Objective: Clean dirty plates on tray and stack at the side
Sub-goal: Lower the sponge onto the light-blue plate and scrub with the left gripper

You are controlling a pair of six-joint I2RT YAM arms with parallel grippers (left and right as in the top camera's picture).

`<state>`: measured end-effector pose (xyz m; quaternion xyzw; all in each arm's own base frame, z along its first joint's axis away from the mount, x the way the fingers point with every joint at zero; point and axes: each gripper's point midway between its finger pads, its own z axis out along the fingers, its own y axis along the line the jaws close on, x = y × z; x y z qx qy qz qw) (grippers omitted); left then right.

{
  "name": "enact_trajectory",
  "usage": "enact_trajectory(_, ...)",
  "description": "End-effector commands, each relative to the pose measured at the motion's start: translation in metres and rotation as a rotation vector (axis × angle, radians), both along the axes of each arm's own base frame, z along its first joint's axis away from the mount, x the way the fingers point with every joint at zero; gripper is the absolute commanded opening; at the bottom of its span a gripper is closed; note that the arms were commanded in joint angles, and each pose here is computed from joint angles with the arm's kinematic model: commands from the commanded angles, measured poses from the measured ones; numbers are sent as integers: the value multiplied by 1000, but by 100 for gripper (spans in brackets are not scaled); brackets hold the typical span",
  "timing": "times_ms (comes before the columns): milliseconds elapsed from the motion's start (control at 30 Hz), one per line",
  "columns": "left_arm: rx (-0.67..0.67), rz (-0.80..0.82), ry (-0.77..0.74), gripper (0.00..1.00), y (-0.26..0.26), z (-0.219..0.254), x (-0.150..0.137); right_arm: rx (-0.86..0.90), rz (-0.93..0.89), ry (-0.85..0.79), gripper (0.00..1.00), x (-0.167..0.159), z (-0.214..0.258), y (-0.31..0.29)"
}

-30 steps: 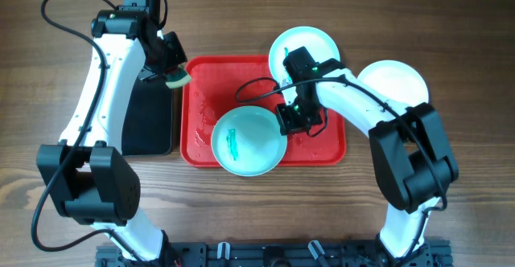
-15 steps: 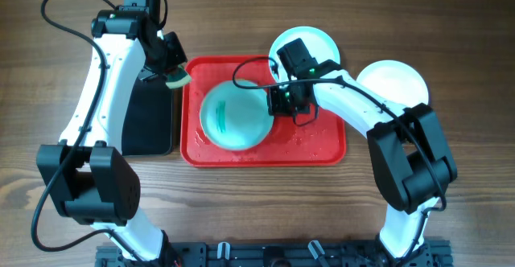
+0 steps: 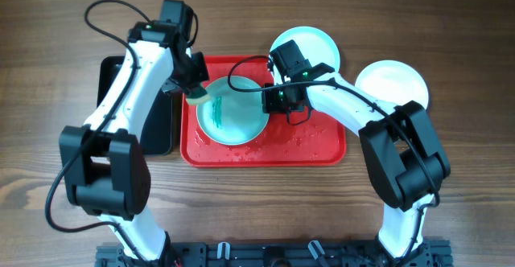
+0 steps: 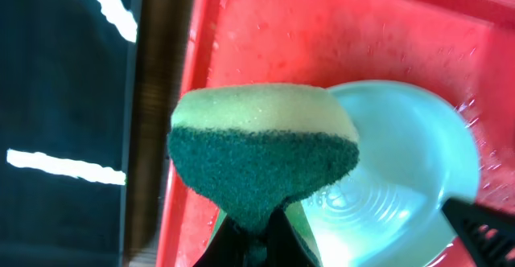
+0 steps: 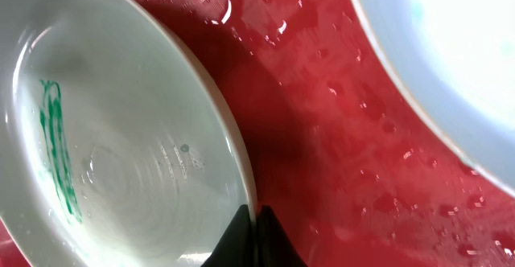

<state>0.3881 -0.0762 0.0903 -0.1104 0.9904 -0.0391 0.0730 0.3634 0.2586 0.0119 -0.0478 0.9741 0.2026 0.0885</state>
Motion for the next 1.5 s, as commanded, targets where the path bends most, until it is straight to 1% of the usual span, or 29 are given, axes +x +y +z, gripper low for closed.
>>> enact_trajectory(0,-14,-123,9,4,-15,-15,-5,19,5,13,4,2,-10,7)
enact_trajectory(133,-11,-149,14,4,-22,-30,-11,63,6,43,4,2,-15,9)
enact_trajectory(400,-12,-150,16,4,-19,-70,-25,68,9,38,4,3,-14,10)
enact_trajectory(433,-22,-157,14,4,-21,-75,-26,68,9,36,4,4,-14,10)
enact_trajectory(533,-109,-218,6,4,-35,-88,-34,70,10,38,4,3,-14,11)
enact_trajectory(633,-129,-223,10,4,-38,-96,-40,72,10,38,4,3,-14,11)
enact_trajectory(667,-165,-237,16,4,-44,-96,-42,72,10,36,4,4,-14,11)
enact_trajectory(800,-451,-417,12,4,-91,-76,-57,76,11,37,4,3,-14,12)
enact_trajectory(867,-539,-457,12,4,-103,-68,-63,75,12,37,4,3,-14,12)
enact_trajectory(900,-552,-460,14,4,-105,-67,-64,75,12,37,4,3,-14,12)
enact_trajectory(967,-513,-436,16,4,-98,-71,-61,75,15,36,4,3,-14,12)
enact_trajectory(1000,-463,-394,24,4,-89,-76,-58,75,15,36,4,3,-14,12)
enact_trajectory(1067,-267,-210,51,4,-53,-91,-49,74,15,38,4,3,-14,11)
enact_trajectory(1100,-130,-96,62,4,-26,-98,-47,74,15,38,5,3,-14,11)
enact_trajectory(1167,69,40,69,4,12,-102,-48,74,15,37,4,3,-14,11)
enact_trajectory(1233,177,96,61,4,32,-101,-49,74,15,37,4,3,-14,11)
enact_trajectory(1333,250,107,23,4,44,-98,-42,75,14,37,4,3,-14,12)
enact_trajectory(1467,228,108,-43,4,38,-96,-26,74,14,38,4,3,-14,11)
